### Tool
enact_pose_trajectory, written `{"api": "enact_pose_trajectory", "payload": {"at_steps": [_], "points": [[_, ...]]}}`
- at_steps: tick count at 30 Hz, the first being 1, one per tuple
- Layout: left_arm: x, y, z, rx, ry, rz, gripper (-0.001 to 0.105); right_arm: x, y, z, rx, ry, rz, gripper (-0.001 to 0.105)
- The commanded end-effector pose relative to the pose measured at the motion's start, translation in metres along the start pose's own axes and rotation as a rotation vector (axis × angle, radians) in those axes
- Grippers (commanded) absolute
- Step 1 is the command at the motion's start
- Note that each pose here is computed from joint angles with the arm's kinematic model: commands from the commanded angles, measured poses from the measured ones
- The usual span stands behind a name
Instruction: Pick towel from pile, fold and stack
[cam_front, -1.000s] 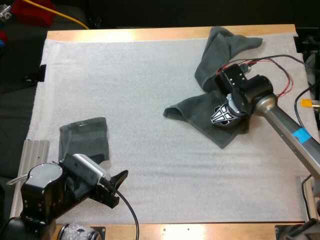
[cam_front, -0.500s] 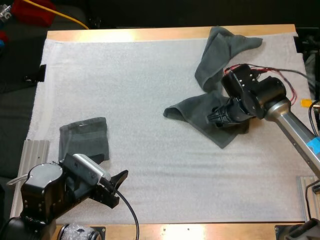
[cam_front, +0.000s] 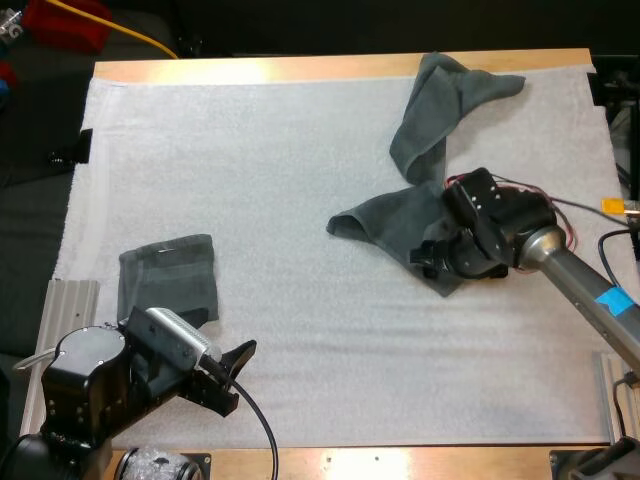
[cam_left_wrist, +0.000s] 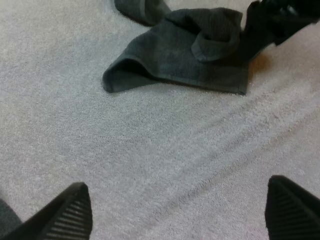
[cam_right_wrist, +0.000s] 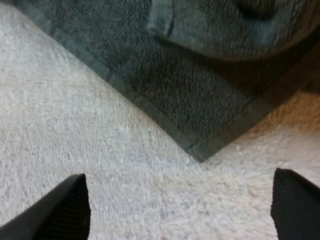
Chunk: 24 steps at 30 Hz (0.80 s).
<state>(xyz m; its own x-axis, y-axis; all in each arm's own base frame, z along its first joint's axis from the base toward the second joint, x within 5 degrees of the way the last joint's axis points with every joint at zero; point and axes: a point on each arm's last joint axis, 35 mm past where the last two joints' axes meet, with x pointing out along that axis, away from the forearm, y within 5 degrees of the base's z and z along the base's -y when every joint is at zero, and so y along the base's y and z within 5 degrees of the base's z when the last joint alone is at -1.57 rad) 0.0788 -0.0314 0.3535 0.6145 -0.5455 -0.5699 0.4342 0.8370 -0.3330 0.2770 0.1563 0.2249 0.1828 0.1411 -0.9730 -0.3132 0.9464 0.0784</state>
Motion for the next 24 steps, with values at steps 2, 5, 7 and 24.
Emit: {"api": "enact_pose_trajectory", "payload": {"at_steps": [2, 5, 7, 24], "points": [[-0.001, -0.001, 0.002, -0.003, -0.007, -0.010, 0.069, 0.006, -0.002, -0.003, 0.055, -0.016, 0.026, 0.071], [-0.001, -0.001, 0.002, -0.003, -0.007, -0.010, 0.069, 0.020, -0.003, -0.010, 0.110, -0.016, 0.056, 0.071], [-0.001, -0.001, 0.002, -0.003, -0.007, -0.010, 0.069, 0.027, -0.003, -0.014, 0.142, -0.024, 0.077, 0.071], [-0.001, -0.001, 0.001, -0.005, -0.001, -0.010, 0.069, 0.067, -0.004, -0.010, 0.346, -0.026, 0.068, 0.071]]}}
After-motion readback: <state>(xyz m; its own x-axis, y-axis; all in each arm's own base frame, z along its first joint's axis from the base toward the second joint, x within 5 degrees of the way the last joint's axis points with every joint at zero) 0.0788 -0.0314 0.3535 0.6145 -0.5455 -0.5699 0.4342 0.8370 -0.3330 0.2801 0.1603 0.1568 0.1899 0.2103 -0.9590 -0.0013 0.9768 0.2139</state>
